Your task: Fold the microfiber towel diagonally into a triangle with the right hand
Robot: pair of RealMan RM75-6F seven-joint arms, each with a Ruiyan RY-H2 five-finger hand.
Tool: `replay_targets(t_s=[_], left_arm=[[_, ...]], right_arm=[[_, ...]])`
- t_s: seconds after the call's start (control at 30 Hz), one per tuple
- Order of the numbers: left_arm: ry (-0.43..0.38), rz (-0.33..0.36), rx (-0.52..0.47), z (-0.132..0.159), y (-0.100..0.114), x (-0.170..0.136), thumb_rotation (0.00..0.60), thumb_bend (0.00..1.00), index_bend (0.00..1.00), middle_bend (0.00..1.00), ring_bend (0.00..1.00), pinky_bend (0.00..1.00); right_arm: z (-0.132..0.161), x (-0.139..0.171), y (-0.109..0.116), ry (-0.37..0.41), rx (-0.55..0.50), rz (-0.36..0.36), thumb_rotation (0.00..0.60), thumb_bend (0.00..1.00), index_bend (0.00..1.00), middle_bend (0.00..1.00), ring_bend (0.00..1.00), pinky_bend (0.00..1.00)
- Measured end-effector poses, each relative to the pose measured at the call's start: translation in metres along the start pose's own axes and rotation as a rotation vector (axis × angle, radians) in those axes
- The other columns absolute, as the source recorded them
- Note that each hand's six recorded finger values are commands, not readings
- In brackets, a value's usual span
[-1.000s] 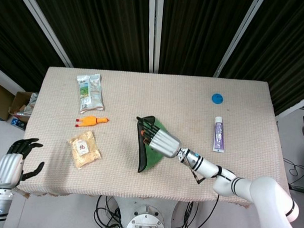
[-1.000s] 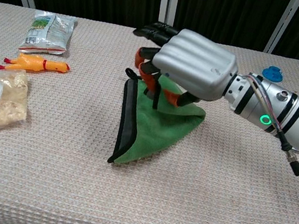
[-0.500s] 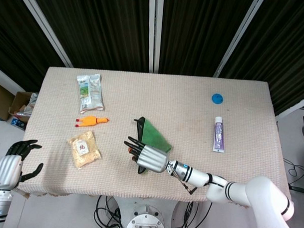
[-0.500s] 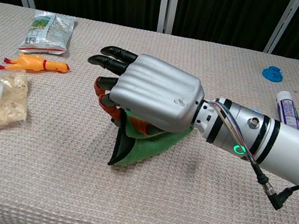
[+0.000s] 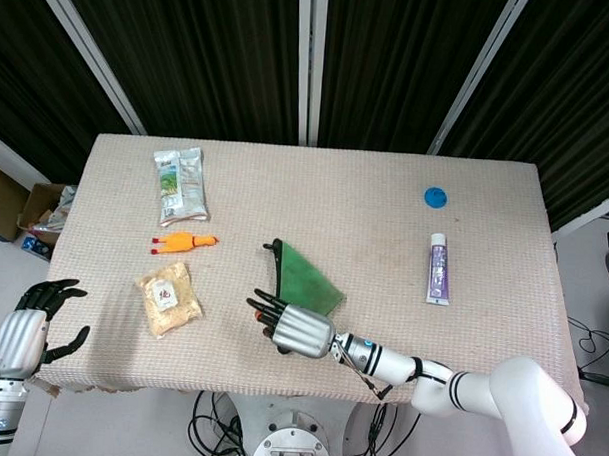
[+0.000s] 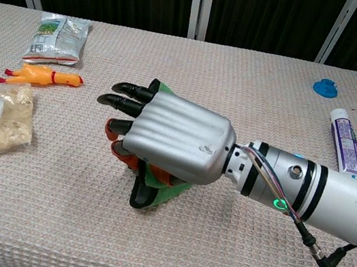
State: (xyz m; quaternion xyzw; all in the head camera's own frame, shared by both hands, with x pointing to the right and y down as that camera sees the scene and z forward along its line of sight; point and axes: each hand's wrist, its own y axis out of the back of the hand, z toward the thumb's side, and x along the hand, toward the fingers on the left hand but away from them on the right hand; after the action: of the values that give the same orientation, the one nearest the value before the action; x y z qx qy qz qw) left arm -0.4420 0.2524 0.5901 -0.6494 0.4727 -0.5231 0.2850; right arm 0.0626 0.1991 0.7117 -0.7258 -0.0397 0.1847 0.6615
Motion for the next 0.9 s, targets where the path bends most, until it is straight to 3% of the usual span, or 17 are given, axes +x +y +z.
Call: replay_targets(t_s=[0.03,0.1,0.2,0.33,0.53,0.63,0.73,0.83,0.9], left_arm=[[0.000,0.000,0.000,0.000,0.000,0.000,0.600,0.28,0.31,0.21,0.18,0.16],[-0.001,0.001,0.000,0.000,0.000,0.000,0.600,0.28,0.31,0.21,0.18,0.16],[-0.003,0.004,0.002,0.001,0.002,0.000,0.600,0.28,0.31,0.21,0.18,0.16],[-0.008,0.006,0.005,0.002,0.003,0.001,0.600,0.28,0.31,0.21,0.18,0.16],[-0.019,0.010,0.015,0.005,0.006,0.005,0.600,0.28,0.31,0.21,0.18,0.16],[-0.025,0.008,0.019,0.006,0.007,0.008,0.600,0.28,0.31,0.21,0.18,0.16],[-0.028,0.001,0.023,0.006,0.006,0.011,0.600,0.28,0.31,0.21,0.18,0.16],[-0.023,-0.009,0.032,0.004,0.005,0.015,0.600,0.28,0.31,0.21,0.18,0.16],[-0.016,-0.006,0.051,0.002,0.005,0.017,0.600,0.28,0.31,0.21,0.18,0.16]], right_arm=[[0.001,0.000,-0.002,-0.002,0.007,0.010,0.600,0.20,0.13,0.11,0.00,0.00],[0.003,0.000,-0.004,-0.012,0.021,0.028,0.600,0.10,0.01,0.04,0.00,0.00],[0.006,0.002,0.000,-0.038,0.007,0.029,0.600,0.01,0.00,0.00,0.00,0.00],[-0.001,0.009,0.014,-0.083,-0.010,0.002,0.600,0.00,0.00,0.00,0.00,0.00],[-0.034,0.039,0.040,-0.200,0.009,-0.033,0.600,0.00,0.00,0.00,0.00,0.00],[-0.061,0.065,0.050,-0.302,0.024,-0.028,0.600,0.01,0.00,0.01,0.00,0.00],[-0.093,0.099,0.054,-0.445,0.022,0.004,0.600,0.09,0.00,0.07,0.00,0.02],[-0.123,0.143,0.052,-0.618,-0.016,0.049,0.600,0.17,0.05,0.16,0.00,0.09],[-0.137,0.179,0.050,-0.743,-0.072,0.080,0.600,0.18,0.06,0.16,0.00,0.09]])
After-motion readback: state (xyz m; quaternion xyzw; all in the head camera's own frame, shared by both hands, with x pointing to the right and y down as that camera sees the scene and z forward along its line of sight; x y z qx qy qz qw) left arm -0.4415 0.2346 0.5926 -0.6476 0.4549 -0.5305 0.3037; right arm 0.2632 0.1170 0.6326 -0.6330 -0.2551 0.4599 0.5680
